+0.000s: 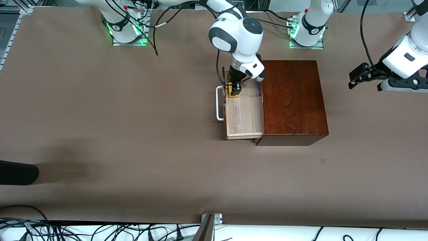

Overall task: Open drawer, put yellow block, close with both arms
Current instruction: 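Carry the yellow cube over the open drawer with the right gripper, then lower the cube into the drawer and open the right gripper, then withdraw the right gripper while the left gripper reaches the drawer front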

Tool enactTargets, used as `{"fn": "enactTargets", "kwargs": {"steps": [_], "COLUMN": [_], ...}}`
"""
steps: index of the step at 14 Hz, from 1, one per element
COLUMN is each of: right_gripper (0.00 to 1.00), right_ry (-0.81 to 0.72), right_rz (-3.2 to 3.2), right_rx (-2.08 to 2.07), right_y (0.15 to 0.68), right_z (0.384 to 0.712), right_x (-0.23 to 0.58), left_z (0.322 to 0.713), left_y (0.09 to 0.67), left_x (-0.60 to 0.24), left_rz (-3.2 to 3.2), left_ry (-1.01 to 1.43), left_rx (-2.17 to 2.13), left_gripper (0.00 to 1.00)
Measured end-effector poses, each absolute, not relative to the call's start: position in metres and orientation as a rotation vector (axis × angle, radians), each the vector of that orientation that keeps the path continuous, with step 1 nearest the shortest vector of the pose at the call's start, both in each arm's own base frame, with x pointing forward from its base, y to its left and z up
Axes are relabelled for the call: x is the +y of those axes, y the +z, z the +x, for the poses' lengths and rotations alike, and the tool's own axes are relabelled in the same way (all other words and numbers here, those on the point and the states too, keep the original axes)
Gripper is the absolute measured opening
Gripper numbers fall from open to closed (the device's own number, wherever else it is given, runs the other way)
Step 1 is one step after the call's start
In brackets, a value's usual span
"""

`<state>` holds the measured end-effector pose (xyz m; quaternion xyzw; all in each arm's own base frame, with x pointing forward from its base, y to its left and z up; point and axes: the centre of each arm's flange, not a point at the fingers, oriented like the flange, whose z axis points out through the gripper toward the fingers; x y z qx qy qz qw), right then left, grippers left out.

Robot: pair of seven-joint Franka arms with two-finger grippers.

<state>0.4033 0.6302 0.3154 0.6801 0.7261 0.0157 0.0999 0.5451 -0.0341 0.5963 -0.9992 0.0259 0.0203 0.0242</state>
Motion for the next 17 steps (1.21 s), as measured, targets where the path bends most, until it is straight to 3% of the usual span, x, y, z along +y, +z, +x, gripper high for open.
{"fn": "enactTargets", "kwargs": {"steps": [2,5,9,12,14,17], "right_gripper": [0.68,0.99,1.00,1.00,1.00,1.00], "right_ry": [0.050,0.068,0.119,0.245,0.325,0.313], "right_rz": [2.014,2.030,2.114,2.307,2.423,2.611], "right_rx": [2.144,2.126,2.013,1.846,1.730,1.548], "right_y": [0.314,0.335,0.441,0.535,0.584,0.628], "right_z": [0.406,0.413,0.441,0.509,0.549,0.567], "right_x": [0.629,0.630,0.606,0.522,0.455,0.383], "left_z": [0.545,0.545,0.545,0.543,0.538,0.536], "left_y": [0.596,0.596,0.597,0.595,0.592,0.578], "left_x": [-0.035,-0.035,-0.036,-0.039,-0.054,-0.093], "left_rz": [-3.091,-3.091,-3.091,-3.087,-3.065,-2.973], "left_ry": [0.063,0.062,0.062,0.086,0.152,0.223], "left_rx": [0.081,0.083,0.086,0.182,0.428,0.904], "left_gripper": [1.00,1.00,1.00,1.00,1.00,1.00]}}
